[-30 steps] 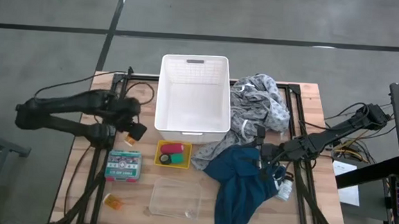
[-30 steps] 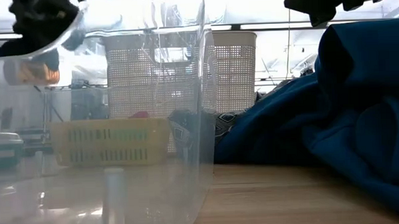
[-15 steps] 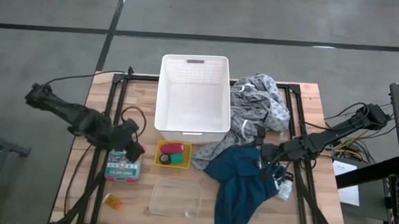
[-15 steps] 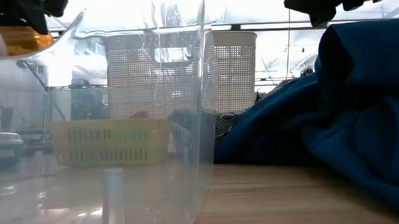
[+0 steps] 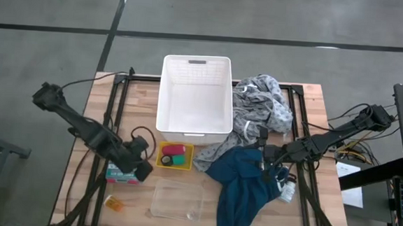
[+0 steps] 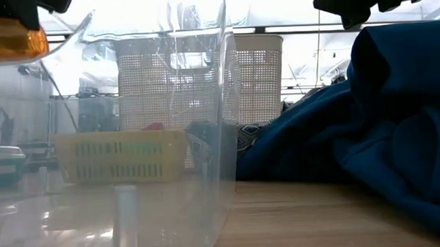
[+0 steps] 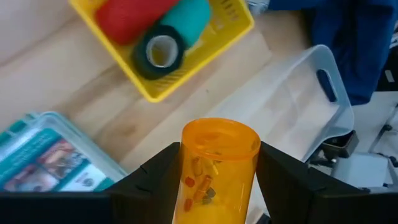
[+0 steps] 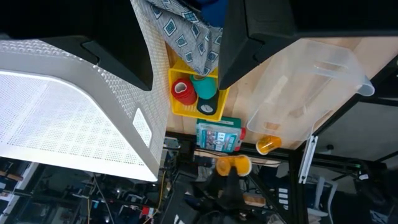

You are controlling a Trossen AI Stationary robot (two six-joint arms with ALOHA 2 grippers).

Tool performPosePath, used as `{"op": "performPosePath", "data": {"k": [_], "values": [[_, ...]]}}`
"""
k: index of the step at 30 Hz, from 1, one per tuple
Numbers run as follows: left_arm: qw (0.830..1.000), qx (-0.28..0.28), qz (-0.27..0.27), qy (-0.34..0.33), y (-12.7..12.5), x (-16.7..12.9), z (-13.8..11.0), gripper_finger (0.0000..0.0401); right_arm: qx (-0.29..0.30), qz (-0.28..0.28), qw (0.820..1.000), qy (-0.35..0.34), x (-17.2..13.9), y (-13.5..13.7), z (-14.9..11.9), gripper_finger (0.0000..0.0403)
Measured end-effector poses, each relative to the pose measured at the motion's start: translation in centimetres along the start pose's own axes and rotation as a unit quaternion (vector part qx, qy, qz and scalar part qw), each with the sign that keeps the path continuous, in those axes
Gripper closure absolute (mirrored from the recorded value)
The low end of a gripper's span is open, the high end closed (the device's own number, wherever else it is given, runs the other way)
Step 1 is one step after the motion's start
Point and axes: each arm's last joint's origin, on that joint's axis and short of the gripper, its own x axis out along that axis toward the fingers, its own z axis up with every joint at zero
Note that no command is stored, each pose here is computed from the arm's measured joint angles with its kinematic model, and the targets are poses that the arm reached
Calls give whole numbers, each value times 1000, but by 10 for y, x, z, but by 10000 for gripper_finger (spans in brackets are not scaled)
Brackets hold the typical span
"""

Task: Pick & Place Medicine items
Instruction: Put the top orange medicine bottle into the transparent bin

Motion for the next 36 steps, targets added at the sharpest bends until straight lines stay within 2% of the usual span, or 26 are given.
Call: {"op": "performPosePath", "data": {"k": [3, 9, 15, 23, 36], "values": [[1000, 17, -1, 0, -15, 1, 2, 210, 0, 0, 1000, 0, 0, 0, 0, 223], [996, 89, -6, -3, -49, 4, 5, 210, 0, 0, 1000, 0, 0, 0, 0, 225], [991, 137, 0, 11, -72, 15, 4, 210, 0, 0, 1000, 0, 0, 0, 0, 222], [983, 172, 2, 57, -82, 36, -2, 209, 0, 0, 1000, 0, 0, 0, 0, 224], [965, 256, -21, 50, -96, 66, -8, 208, 0, 0, 1000, 0, 0, 0, 0, 222]]}}
